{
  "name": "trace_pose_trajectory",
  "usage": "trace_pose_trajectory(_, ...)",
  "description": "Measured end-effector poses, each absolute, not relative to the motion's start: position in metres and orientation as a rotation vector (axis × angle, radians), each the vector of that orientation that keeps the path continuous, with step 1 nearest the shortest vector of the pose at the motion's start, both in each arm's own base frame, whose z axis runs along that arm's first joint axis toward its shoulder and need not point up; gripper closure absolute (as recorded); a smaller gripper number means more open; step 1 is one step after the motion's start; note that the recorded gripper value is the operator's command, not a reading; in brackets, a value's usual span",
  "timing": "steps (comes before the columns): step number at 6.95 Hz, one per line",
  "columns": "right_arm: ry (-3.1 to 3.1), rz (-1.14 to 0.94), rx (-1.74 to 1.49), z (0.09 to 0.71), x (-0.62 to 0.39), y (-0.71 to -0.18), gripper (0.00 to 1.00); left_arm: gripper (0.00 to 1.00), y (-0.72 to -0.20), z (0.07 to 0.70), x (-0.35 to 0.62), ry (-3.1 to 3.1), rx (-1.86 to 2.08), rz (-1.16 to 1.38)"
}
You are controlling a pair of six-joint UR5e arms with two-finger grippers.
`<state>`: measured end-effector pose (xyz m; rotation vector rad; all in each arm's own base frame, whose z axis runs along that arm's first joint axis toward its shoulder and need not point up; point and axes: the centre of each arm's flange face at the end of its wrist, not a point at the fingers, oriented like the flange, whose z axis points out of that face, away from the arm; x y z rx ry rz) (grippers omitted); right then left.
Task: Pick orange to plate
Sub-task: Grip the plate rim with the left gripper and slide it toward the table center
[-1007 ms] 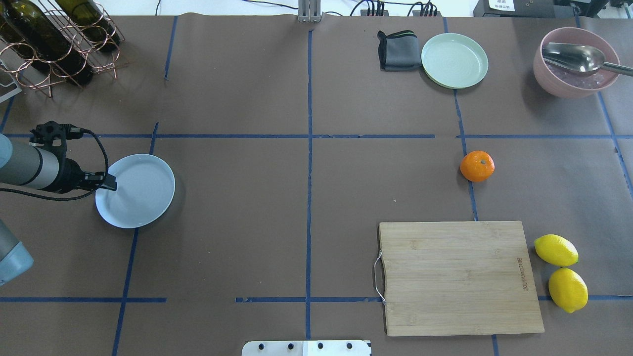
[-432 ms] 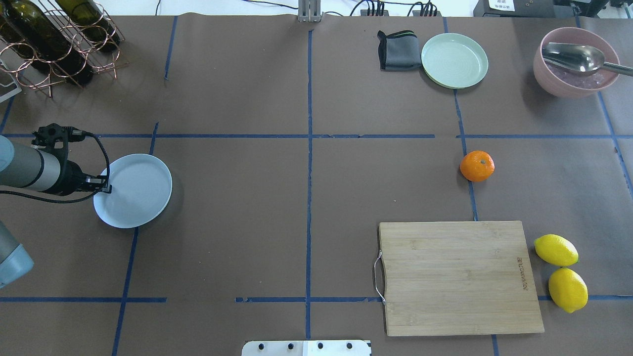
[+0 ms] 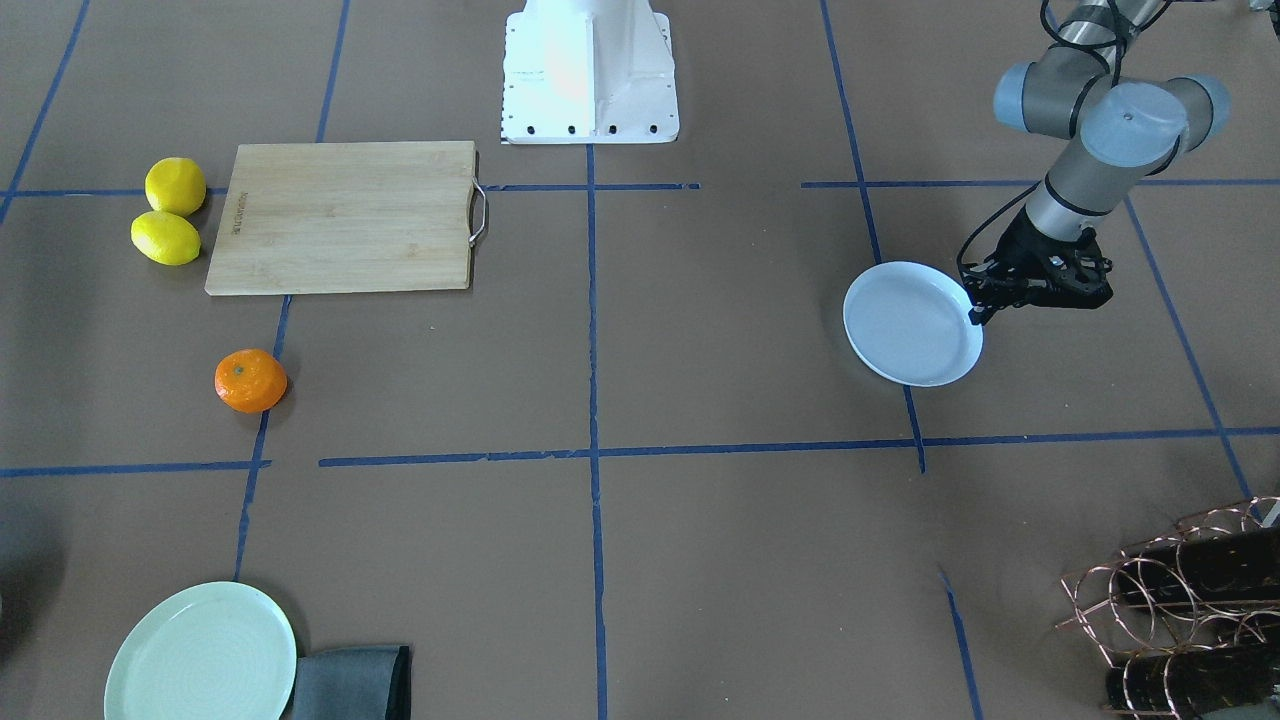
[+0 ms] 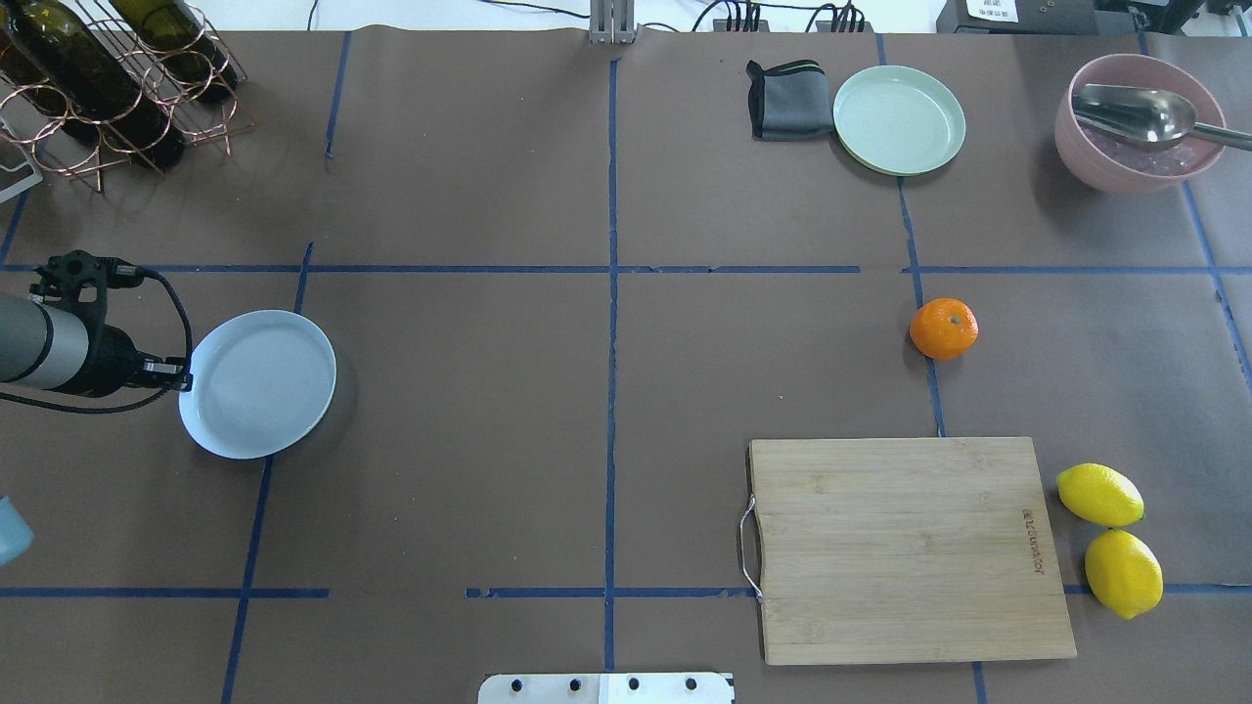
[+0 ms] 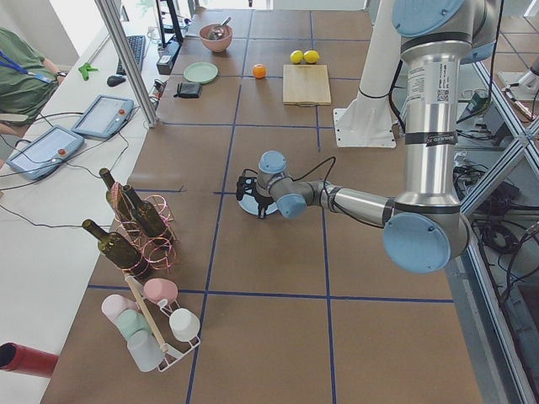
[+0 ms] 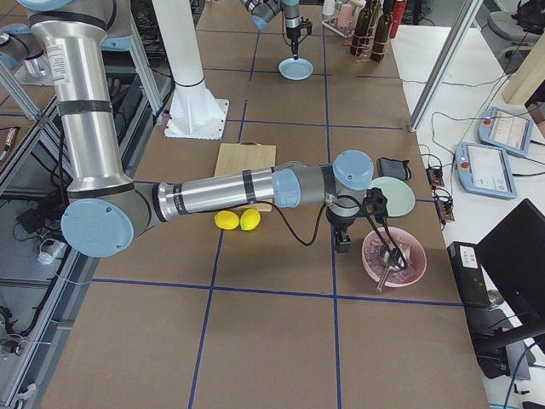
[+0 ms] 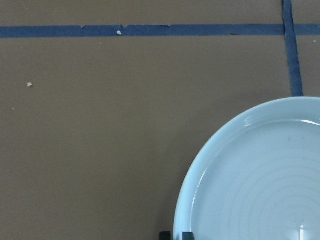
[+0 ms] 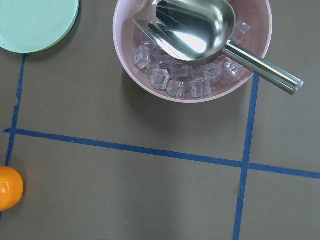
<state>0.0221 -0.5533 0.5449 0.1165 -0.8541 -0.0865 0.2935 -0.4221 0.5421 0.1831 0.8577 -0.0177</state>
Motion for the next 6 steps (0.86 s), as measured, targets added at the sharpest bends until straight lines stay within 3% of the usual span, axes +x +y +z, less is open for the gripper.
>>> trace_pose_trajectory(6, -0.856, -0.090, 0.122, 0.538, 0.021, -0.559, 0.00, 1.00, -0.443, 0.487, 0.279, 0.993, 0.153, 0.003)
